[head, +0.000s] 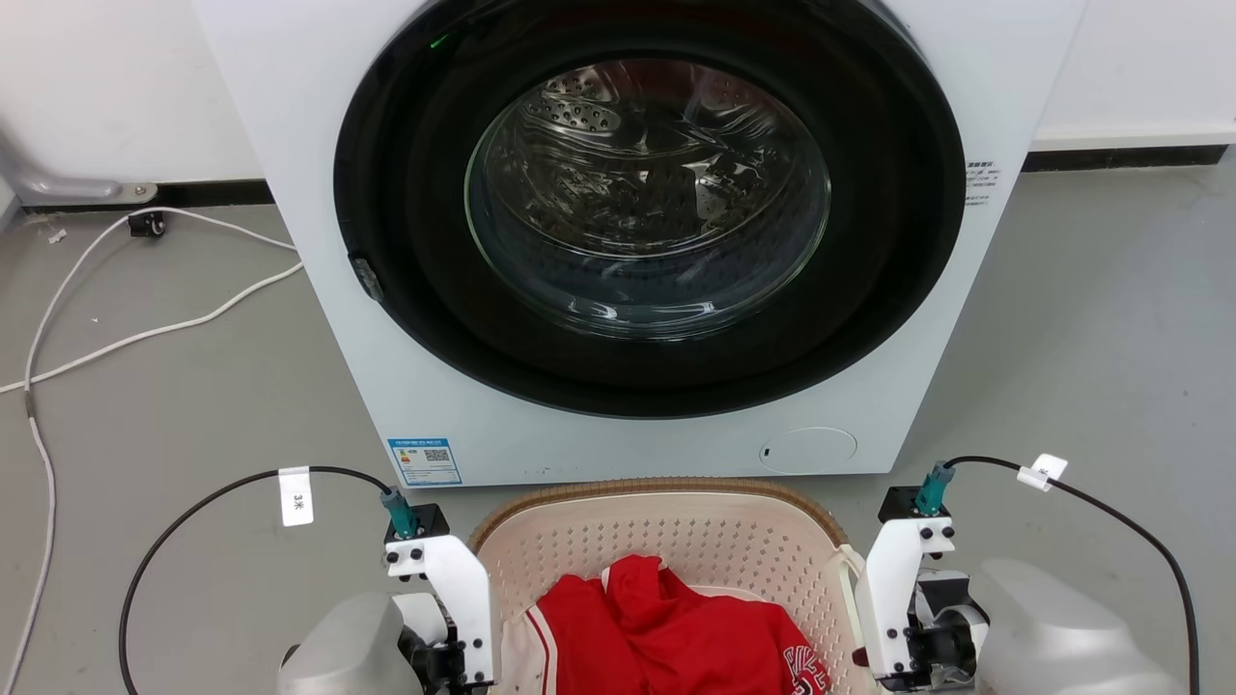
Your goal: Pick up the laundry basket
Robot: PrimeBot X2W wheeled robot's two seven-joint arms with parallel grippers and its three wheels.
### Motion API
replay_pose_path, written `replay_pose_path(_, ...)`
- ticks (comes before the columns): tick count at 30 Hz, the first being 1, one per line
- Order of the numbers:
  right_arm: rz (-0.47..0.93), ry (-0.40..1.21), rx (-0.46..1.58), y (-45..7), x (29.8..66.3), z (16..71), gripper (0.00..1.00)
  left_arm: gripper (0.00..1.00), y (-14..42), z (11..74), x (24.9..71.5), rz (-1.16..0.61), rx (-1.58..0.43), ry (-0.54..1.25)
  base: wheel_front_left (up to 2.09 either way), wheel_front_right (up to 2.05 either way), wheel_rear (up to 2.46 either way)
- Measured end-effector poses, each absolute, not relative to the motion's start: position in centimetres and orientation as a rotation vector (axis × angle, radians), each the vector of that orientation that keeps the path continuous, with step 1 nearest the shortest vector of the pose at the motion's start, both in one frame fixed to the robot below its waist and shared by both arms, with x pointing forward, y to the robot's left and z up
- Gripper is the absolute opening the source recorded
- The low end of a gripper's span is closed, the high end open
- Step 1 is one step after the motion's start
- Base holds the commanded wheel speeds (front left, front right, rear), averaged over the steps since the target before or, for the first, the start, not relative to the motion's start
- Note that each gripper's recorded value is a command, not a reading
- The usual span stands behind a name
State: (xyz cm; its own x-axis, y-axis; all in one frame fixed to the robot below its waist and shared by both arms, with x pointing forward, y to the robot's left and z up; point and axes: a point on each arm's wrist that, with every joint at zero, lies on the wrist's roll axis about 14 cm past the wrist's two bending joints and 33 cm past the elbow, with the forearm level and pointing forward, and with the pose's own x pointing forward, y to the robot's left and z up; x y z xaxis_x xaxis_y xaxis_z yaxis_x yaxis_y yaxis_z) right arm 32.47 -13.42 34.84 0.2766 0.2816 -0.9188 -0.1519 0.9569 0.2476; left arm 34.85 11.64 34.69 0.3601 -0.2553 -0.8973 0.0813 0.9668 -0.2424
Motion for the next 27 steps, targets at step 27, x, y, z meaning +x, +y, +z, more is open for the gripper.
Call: replay_pose_path(27,0.279,1.244,0.129,-13.74,32.4,34.88,0.0,0.0,11.07,34.66,34.78,-0.227,-0.178,1.183,0.0,0.0,0.0)
